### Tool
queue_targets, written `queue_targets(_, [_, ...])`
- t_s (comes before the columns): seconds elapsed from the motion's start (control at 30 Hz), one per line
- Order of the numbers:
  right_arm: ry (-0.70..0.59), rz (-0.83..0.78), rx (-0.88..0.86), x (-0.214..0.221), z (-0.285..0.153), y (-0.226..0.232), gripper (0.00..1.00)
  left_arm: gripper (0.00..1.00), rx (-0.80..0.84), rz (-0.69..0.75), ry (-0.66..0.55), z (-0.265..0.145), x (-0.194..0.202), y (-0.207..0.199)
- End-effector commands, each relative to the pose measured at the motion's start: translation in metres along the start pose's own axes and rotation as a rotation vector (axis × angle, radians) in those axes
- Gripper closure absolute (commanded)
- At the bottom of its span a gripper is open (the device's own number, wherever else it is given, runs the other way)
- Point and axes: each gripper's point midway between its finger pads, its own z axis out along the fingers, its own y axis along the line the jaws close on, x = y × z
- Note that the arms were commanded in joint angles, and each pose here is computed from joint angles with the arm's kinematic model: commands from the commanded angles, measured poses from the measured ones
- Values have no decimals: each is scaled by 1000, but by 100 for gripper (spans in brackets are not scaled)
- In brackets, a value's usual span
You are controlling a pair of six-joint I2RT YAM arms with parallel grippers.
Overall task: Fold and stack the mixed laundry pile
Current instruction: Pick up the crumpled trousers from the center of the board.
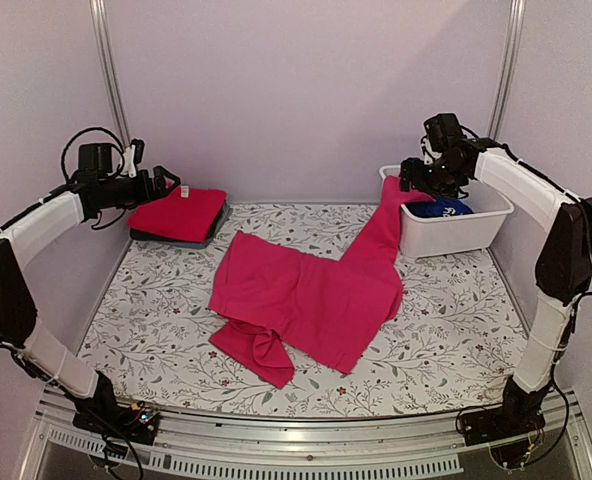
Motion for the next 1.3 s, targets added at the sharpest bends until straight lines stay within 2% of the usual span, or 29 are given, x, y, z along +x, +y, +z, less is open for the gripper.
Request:
queue_targets(0.0, [7, 213, -58, -11, 20, -33, 2, 0, -23, 17, -3, 2, -3, 4])
queue_targets(0.27, [71, 615, -350, -19, 54, -42, 1, 0, -39, 27, -20, 4, -12, 6])
queue_targets(0.37, [91, 668, -399, -21, 71, -36, 2, 0, -42, 30, -25, 5, -16, 6])
queue_targets(0.6, [126, 750, -444, -26, 110, -29, 11, 0, -59, 34, -30, 4, -18, 8])
queue_targets(0.73, [90, 762, -498, -42, 118, -23, 41, 0, -71, 34, -34, 2, -18, 9])
queue_targets(0.8, [43, 748, -538, -57, 111, -19, 65, 0, -71, 36, -35, 2, -17, 9])
queue_targets(0.9, [-30, 703, -593, -80, 91, -9, 85, 0, -49, 16, -18, 4, -10, 8])
queue_targets(1.07, [-120, 558, -716, -111, 38, 33, 95, 2, 118, -107, 108, 20, 41, -16])
queue_targets(1.27, [-190, 409, -788, -119, -22, 71, 100, 5, 199, -218, 312, 35, 139, -43])
